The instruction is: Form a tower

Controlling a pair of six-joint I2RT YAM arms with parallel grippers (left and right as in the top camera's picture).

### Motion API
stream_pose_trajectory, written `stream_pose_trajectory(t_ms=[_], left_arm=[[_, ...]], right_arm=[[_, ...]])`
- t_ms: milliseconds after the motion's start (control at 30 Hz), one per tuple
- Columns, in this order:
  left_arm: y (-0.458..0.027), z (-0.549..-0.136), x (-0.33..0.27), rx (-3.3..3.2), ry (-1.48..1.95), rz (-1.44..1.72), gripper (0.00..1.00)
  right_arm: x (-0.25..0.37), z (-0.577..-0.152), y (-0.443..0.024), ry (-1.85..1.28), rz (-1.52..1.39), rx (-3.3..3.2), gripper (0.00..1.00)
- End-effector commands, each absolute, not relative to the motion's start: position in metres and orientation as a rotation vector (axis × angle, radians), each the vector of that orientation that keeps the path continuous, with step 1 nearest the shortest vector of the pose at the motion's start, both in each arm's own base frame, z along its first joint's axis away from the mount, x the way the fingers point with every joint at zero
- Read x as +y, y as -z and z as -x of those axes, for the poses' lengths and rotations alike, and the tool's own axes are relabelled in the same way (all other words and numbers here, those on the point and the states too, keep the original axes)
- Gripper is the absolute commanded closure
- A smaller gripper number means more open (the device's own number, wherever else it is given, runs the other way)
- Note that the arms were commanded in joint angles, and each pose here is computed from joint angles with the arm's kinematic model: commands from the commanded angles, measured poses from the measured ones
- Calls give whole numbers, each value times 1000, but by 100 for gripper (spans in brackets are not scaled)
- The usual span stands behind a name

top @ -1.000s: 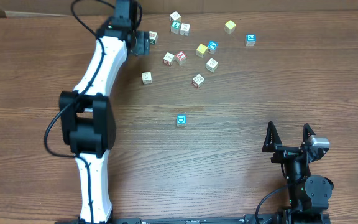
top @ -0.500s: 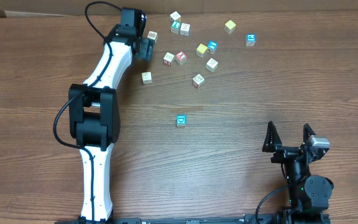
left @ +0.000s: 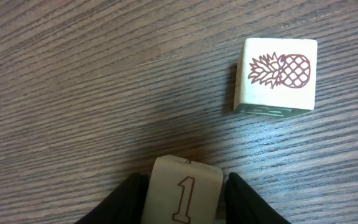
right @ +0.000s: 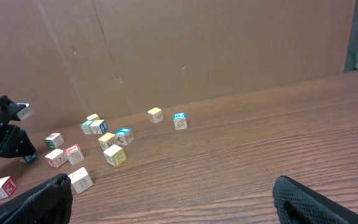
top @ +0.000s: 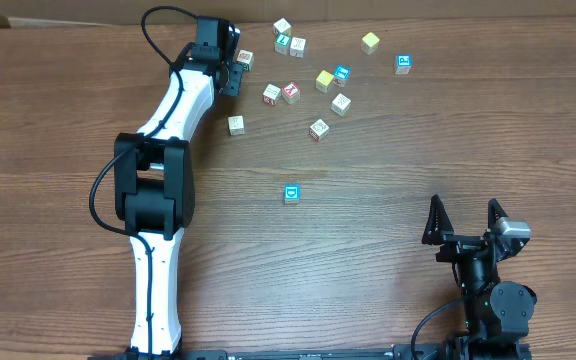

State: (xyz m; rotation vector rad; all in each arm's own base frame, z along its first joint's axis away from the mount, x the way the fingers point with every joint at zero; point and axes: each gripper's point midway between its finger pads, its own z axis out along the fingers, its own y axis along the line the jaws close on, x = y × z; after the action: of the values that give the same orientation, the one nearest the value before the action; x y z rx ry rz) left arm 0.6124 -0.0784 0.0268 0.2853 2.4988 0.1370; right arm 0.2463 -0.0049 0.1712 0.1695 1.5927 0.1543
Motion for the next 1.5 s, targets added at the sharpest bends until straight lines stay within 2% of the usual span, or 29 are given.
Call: stream_pose_trajectory(t_ms=[0,133,233,267,500,700,933,1033,1233,1400,1467], left_arm=[[-17,-612,-77,2513,-121,-290,63],[-17,-612,-77,2513,-118,-282,63],[-18,-612,-77,2515,-104,-237,50],[-18,-613,-77,2514,-99,-221,50],[-19,-613,-77,2511,-98,-212,76],[-36,-616,-79,2494,-92,-203,78],[-128,-611,-78,2398,-22,-42,77],[-179,-590,-77,2375,28,46,77],[-251,-514,-90,2449,226,172,79],[-258,-456,-98,2587,247,248,76],[-249,-440,-104,2659,247,296,84]], right_arm=[[-3,-246,-170,-158,-158,1589,0],[-3,-246,-170,-158,-158,1589,0],[-3,-246,-170,-158,-158,1589,0],[-3,-246,-170,-158,-158,1589,0],[-3,-246,-170,-158,-158,1589,0],[-3,-246,-170,-158,-158,1589,0],[-3,-246,-170,-158,-158,1589,0],[-3,-246,-170,-158,-158,1589,0],[-3,-246,-170,-158,-158,1589,0],[-3,-246,-170,-158,-158,1589,0],[-3,-246,-170,-158,-158,1589,0]])
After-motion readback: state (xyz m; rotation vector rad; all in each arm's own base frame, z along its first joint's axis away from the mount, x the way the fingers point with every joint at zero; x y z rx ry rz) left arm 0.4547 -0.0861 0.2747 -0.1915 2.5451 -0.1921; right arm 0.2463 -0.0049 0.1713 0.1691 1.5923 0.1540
